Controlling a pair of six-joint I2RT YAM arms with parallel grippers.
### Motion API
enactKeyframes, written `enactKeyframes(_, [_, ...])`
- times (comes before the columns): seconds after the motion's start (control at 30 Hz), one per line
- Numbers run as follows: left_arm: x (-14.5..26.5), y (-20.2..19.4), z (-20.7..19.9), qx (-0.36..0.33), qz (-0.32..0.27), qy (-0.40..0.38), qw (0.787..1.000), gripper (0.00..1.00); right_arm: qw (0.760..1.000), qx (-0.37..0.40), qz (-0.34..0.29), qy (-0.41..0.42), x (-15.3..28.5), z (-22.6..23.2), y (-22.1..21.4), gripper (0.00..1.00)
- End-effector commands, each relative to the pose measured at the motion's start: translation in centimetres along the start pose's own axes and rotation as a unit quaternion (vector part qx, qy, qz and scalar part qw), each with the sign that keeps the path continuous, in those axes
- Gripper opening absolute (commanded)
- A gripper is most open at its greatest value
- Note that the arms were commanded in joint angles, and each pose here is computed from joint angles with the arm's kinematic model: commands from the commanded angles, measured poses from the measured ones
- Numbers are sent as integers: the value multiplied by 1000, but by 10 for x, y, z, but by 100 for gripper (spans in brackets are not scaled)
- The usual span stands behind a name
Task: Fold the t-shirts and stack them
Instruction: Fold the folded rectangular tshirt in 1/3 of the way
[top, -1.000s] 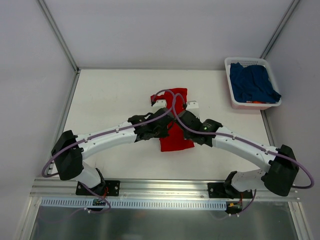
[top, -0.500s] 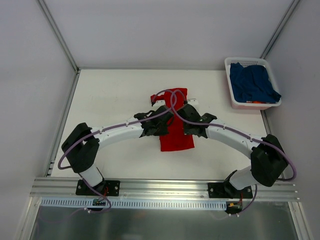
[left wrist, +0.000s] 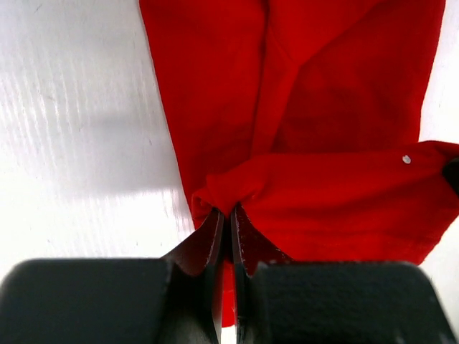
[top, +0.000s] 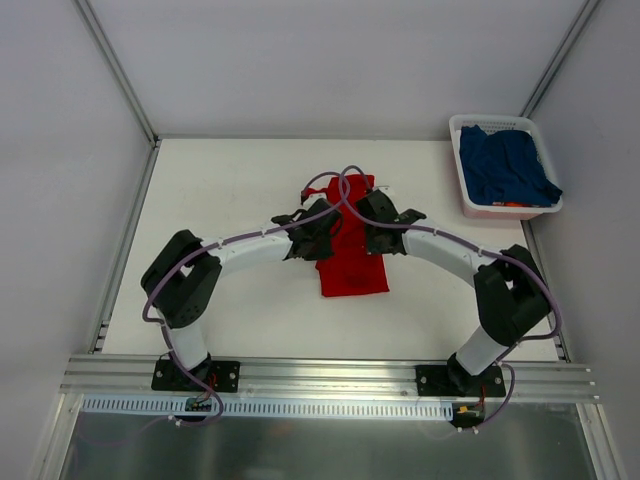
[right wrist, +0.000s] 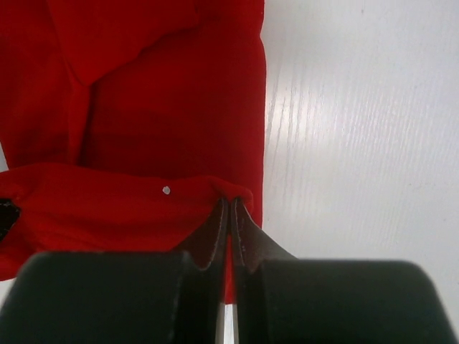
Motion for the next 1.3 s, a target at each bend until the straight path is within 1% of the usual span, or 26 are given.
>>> enactKeyframes(0.0, [-2,21,-1,-5,-20,-13,1000,0,1000,0,-19,13,-3,6,23,0])
enactKeyframes(0.17, [-14,29,-1,-10,-16,-16,1000,1,1000,0,-9,11,-15,7,29,0])
enactKeyframes(0.2, [-15,30,-1,-10,-15,-16,1000,9,1000,-1,-8,9,-17,7,30,3])
enactKeyframes(0.23, [-17,30,0,-10,-14,-15,1000,20,1000,-2,-5,8,-18,6,29,16])
enactKeyframes(0.27, [-20,30,0,-11,-13,-13,1000,45,1000,0,-2,5,-21,6,29,21])
enactKeyframes(0.3, [-21,30,1,-12,-11,-11,1000,64,1000,0,-3,4,-22,6,29,29])
enactKeyframes(0.33, [-22,31,2,-11,-12,-10,1000,78,1000,-1,-2,3,-22,5,29,44])
enactKeyframes(0.37, [-22,30,2,-11,-11,-9,1000,96,1000,0,-1,3,-22,5,28,49])
enactKeyframes(0.4, [-22,31,3,-11,-12,-8,1000,99,1000,0,-2,3,-21,5,30,50])
enactKeyframes(0.53, [-14,30,6,-9,-18,-6,1000,99,1000,-1,-10,3,-12,2,31,55])
enactKeyframes(0.67, [0,25,12,-3,-25,-6,1000,99,1000,-2,-20,9,10,-3,32,55])
enactKeyframes(0.7, [3,24,13,2,-27,-7,1000,99,999,-6,-31,14,19,-4,34,55])
enactKeyframes(0.83, [20,9,24,15,-29,-6,999,99,999,0,-33,26,37,2,21,55])
enactKeyframes(1.0, [37,-7,38,35,-39,6,999,99,999,17,-18,40,41,17,-2,53])
enactKeyframes(1.13, [50,-20,49,46,-46,7,998,99,998,40,0,50,38,34,-22,52])
enactKeyframes(1.27, [56,-28,55,56,-50,11,997,99,998,47,12,51,31,40,-33,50])
Point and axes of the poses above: each gripper's point midway between its finger pads, its own x axis back along the fingers, its own z axis along the line the jaws close on, y = z × x, the point moved 9 cm from there along x, back along the fingers, and after that the axes turned 12 degrees about -x, right-handed, at the moved point
